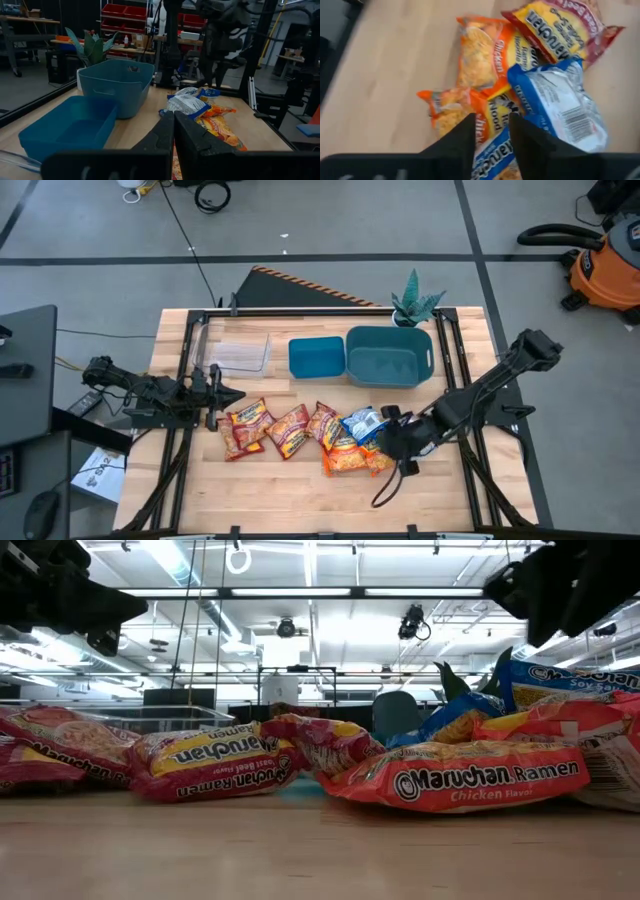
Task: Sort Maruchan noodles
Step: Put the blue noodle pack into the green bin
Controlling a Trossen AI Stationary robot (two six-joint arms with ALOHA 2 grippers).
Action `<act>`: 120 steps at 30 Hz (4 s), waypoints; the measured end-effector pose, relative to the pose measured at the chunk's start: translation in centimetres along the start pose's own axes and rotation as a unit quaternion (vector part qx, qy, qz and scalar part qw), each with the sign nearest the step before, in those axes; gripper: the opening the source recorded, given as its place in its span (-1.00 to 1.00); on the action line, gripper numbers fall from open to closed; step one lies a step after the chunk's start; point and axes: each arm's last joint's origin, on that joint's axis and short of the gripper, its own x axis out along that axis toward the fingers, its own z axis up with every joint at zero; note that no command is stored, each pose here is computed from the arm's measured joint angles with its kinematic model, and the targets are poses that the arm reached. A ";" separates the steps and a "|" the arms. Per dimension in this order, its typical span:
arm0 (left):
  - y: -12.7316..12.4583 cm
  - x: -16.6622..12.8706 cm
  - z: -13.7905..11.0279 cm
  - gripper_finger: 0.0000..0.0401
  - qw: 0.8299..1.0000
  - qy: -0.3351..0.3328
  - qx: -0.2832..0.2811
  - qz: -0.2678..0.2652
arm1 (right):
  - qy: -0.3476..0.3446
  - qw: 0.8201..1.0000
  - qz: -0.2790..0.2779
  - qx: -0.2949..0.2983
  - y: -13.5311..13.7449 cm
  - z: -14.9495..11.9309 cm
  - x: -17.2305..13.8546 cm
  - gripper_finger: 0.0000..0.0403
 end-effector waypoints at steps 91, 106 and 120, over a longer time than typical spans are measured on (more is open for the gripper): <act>0.0 0.0 0.0 -0.92 1.000 0.000 0.000 0.000 | 0.148 0.915 -0.354 0.122 -17.1 -5.3 -8.4 -0.95; 0.0 0.0 0.0 -0.92 1.000 0.000 0.000 0.000 | 0.096 0.948 -0.261 0.153 -19.0 -7.2 -4.3 -0.79; 0.0 0.0 0.0 -0.92 1.000 0.000 0.000 0.000 | 0.004 0.982 -0.100 0.162 -16.3 -3.8 -5.5 -0.31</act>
